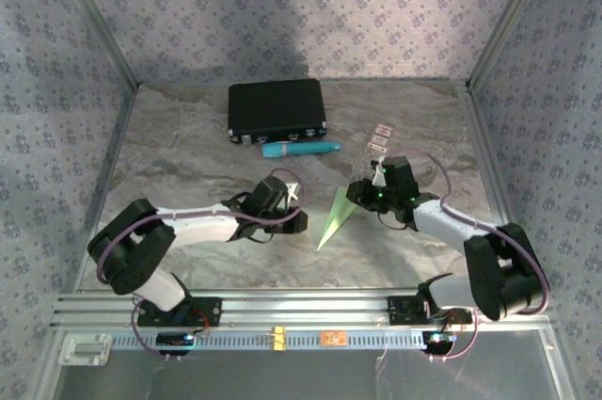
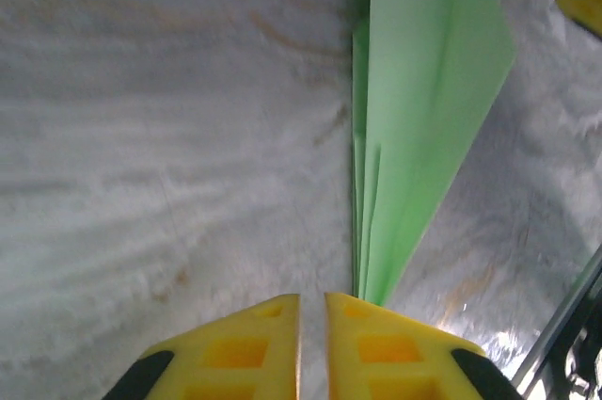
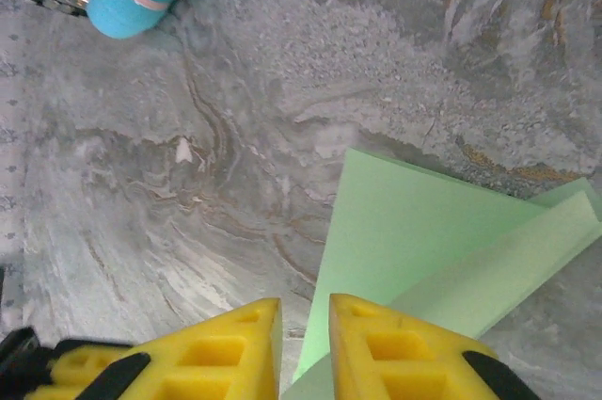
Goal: Fold a paper plane with a square sheet of paper (pick it up from the middle)
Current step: Fold the wing for the fifth time at the center of the table.
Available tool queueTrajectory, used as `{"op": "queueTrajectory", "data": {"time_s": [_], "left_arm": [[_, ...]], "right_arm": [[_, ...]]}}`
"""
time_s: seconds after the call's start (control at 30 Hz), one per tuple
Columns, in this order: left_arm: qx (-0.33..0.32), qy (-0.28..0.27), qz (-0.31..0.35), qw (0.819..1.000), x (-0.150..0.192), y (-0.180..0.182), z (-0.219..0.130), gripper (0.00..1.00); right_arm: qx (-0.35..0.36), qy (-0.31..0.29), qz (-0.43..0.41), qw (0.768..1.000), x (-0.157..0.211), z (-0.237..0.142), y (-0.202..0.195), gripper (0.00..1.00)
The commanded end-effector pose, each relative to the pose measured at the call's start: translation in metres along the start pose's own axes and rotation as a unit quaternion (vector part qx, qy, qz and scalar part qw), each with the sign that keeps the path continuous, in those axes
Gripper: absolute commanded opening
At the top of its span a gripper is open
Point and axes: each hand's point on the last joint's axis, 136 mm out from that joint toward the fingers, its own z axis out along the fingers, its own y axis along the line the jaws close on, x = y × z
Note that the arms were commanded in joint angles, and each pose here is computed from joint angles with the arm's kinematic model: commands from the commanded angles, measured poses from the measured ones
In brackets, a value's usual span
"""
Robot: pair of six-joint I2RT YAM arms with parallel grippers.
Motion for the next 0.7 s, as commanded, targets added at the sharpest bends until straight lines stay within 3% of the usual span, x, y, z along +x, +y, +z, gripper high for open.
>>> {"op": "queueTrajectory", "data": {"time_s": [0.0, 0.33, 0.67], "left_arm": [[0.038, -0.007, -0.009, 0.999, -0.021, -0.016, 0.005, 0.18], [0.065, 0.044, -0.026, 0.997, -0.021, -0.02, 0.042, 0.26], [0.094, 0.065, -0.018, 0.993, -0.016, -0.033, 0.052, 0.3]], "right_arm": [[0.036, 0.007, 0.031, 0.999, 0.019, -0.01, -0.022, 0.24], [0.025, 0.026, 0.053, 0.998, 0.048, -0.019, -0.026, 0.29], [0.013, 0.041, 0.046, 0.998, 0.052, -0.012, -0.02, 0.29]]}}
